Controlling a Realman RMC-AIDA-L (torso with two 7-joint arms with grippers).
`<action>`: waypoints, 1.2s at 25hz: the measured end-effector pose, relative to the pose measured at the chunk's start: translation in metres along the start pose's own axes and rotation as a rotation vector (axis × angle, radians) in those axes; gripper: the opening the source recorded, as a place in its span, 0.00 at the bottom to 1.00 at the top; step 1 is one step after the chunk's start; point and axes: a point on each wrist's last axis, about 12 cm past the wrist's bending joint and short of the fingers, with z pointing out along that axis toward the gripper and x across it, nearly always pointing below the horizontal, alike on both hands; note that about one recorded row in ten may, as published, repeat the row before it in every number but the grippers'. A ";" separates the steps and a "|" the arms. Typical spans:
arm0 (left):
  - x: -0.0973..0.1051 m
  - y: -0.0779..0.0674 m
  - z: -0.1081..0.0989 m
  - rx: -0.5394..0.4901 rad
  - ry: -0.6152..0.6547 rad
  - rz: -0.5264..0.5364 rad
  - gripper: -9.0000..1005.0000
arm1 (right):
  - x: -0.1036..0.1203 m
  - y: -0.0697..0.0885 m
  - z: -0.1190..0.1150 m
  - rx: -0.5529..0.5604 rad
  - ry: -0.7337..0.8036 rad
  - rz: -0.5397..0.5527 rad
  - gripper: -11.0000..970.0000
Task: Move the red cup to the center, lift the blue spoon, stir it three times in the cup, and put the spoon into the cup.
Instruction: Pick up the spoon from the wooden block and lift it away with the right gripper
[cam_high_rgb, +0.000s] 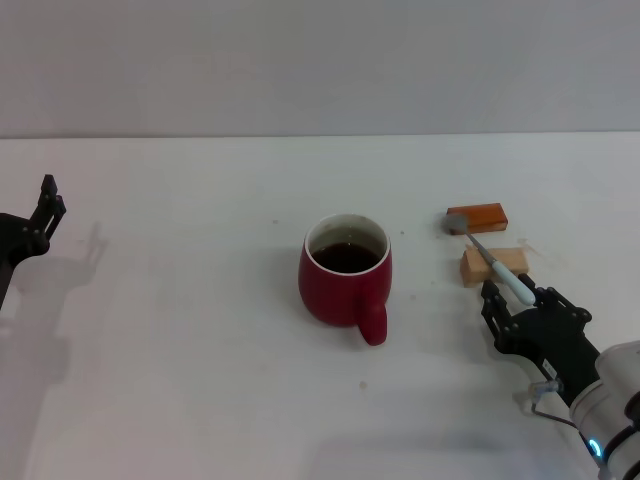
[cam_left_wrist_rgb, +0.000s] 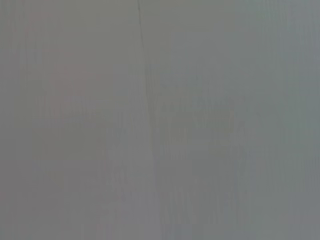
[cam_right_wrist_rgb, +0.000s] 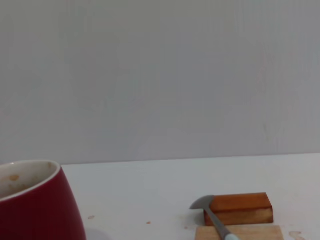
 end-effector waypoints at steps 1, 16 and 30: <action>0.000 0.000 0.000 0.000 0.000 0.000 0.84 | 0.000 0.000 0.000 0.000 0.000 0.000 0.45; 0.000 0.000 -0.001 -0.002 -0.001 -0.005 0.84 | 0.000 -0.001 -0.001 0.000 -0.006 -0.006 0.45; 0.001 0.000 -0.004 -0.005 0.002 -0.006 0.84 | -0.002 -0.001 -0.002 0.002 -0.025 -0.008 0.44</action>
